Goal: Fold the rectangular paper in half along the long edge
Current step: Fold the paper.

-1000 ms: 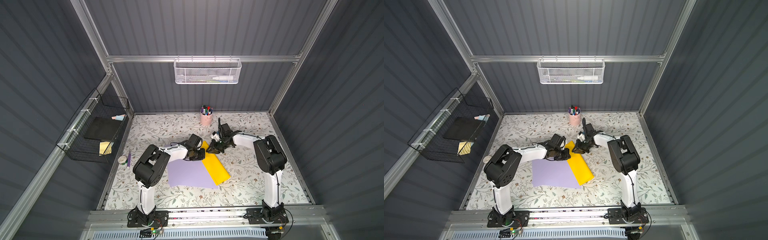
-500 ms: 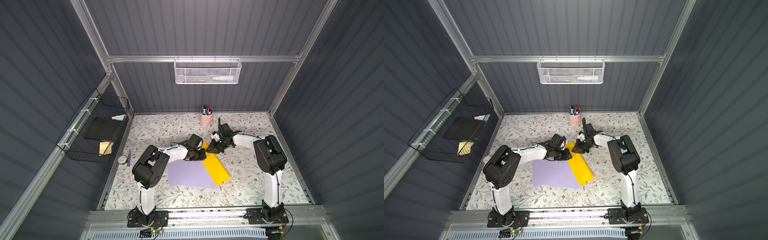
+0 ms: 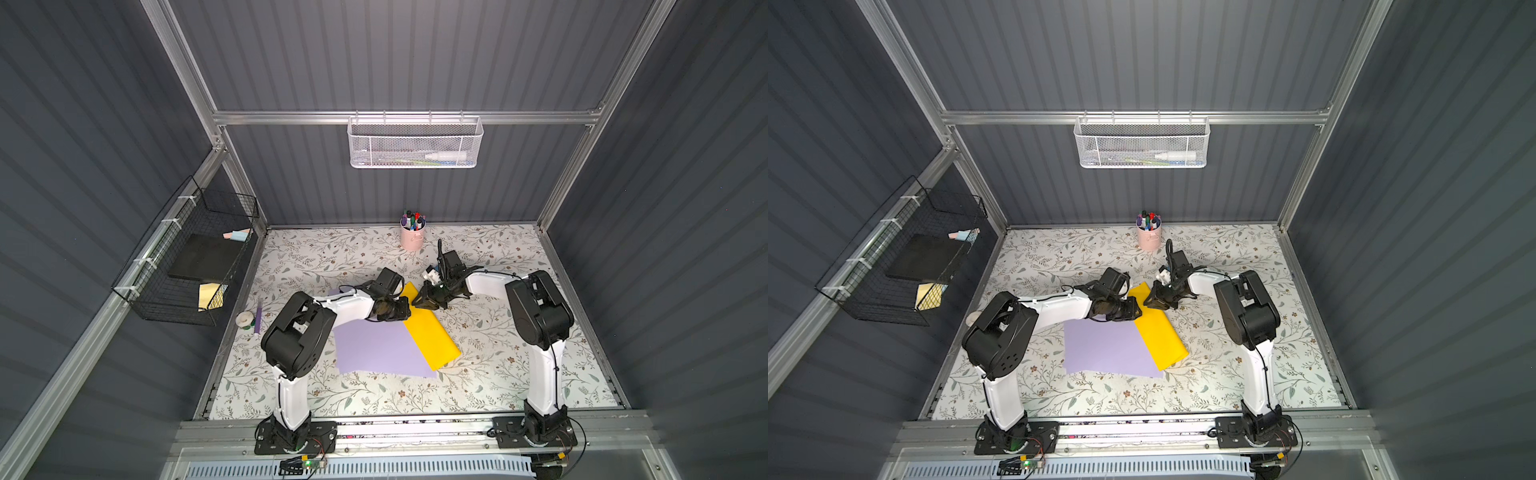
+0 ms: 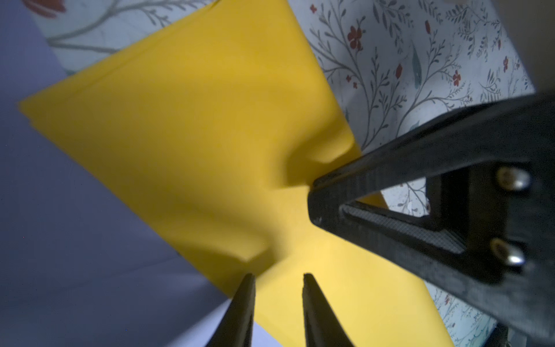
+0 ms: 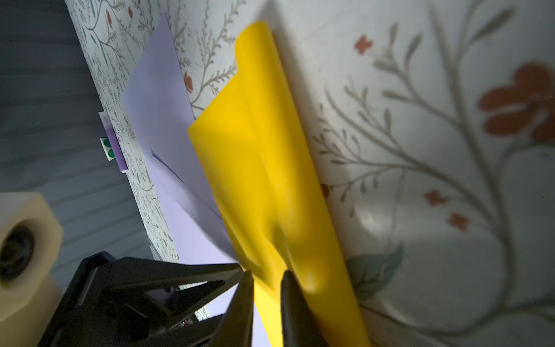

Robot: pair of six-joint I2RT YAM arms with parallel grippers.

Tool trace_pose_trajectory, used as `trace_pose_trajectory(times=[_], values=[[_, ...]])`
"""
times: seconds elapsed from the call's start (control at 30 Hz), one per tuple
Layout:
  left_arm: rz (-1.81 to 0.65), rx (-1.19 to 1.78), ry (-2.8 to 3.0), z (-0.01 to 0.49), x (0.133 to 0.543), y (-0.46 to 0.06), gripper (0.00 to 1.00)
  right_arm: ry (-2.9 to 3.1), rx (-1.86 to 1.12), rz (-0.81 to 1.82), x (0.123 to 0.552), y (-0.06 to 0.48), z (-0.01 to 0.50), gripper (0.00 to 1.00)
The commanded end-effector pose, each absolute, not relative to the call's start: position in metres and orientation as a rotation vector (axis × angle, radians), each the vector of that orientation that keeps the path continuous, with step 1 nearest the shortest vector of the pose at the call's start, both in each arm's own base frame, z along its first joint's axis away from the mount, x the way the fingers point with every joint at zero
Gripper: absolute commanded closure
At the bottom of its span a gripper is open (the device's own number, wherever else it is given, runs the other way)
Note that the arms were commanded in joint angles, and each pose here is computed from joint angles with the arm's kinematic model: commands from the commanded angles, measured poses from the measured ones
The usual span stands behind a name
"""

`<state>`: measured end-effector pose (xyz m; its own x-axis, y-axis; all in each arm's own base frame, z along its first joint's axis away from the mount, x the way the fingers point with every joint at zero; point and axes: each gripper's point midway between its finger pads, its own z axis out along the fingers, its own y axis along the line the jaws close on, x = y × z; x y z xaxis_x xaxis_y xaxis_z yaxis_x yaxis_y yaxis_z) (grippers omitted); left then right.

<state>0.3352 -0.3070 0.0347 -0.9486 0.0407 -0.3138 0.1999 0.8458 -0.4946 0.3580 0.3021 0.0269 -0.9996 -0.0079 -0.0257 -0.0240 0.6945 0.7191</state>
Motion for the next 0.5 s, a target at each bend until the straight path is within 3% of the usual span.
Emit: trace_pose_trajectory(times=[0.0,0.47], values=[[-0.781,0.181,2.695,0.0501,0.3373,-0.3056,0.69,2.863,-0.014,1.239,0.3549,0.3038,0.0316,0.8],[-0.813,0.16,2.661,0.0545,0.3448,-0.3117,0.69,2.827,0.028,1.293,0.3576,0.3066,0.0333,0.79]])
